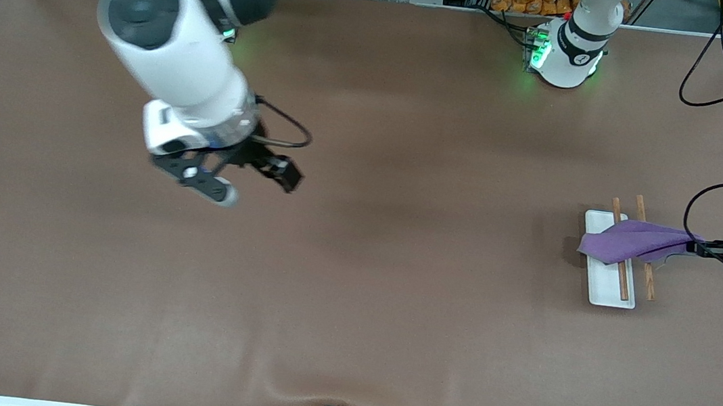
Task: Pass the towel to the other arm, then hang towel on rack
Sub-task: 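Drape the towel over the dowels while the right gripper withdraws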
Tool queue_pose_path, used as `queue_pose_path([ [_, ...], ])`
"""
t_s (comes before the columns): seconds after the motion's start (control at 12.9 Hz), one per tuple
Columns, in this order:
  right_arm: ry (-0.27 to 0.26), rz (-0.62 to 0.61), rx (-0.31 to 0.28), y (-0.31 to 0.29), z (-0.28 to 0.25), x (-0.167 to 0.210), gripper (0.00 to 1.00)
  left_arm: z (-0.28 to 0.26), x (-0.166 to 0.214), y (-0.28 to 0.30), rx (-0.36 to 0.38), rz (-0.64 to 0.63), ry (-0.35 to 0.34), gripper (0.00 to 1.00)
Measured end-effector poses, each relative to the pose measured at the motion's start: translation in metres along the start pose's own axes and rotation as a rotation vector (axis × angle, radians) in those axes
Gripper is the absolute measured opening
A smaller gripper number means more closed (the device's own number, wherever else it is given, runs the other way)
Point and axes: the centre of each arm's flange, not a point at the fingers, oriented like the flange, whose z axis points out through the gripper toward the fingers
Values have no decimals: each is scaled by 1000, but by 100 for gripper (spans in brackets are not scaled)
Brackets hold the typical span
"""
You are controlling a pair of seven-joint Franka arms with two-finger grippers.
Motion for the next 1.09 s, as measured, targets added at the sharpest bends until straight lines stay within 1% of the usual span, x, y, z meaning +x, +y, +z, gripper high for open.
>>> queue_pose_path([
  [0.16,3,-36,-4,28,-15,22,100,7,3,-9,-2,7,6,3],
  [0.31,-14,-101,-26,62,-26,44,100,15,9,-9,-1,8,9,7],
  [0.39,-18,-131,-29,79,-32,55,100,19,12,-11,0,7,14,15],
  [0.54,-22,-149,-33,101,-38,70,100,30,17,-18,-2,-1,13,39],
  [0.62,-31,-154,-39,110,-39,75,100,33,18,-21,-3,-5,13,48],
  [0.86,-55,-228,-55,142,-42,94,100,32,17,-30,-6,-4,18,83],
  [0.93,-53,-250,-75,155,-44,101,100,30,15,-38,-9,10,22,94],
  [1.01,-38,-279,-120,167,-45,107,100,28,13,-48,-12,27,27,100],
  [1.09,-25,-316,-166,176,-46,112,100,25,11,-58,-14,46,36,100],
])
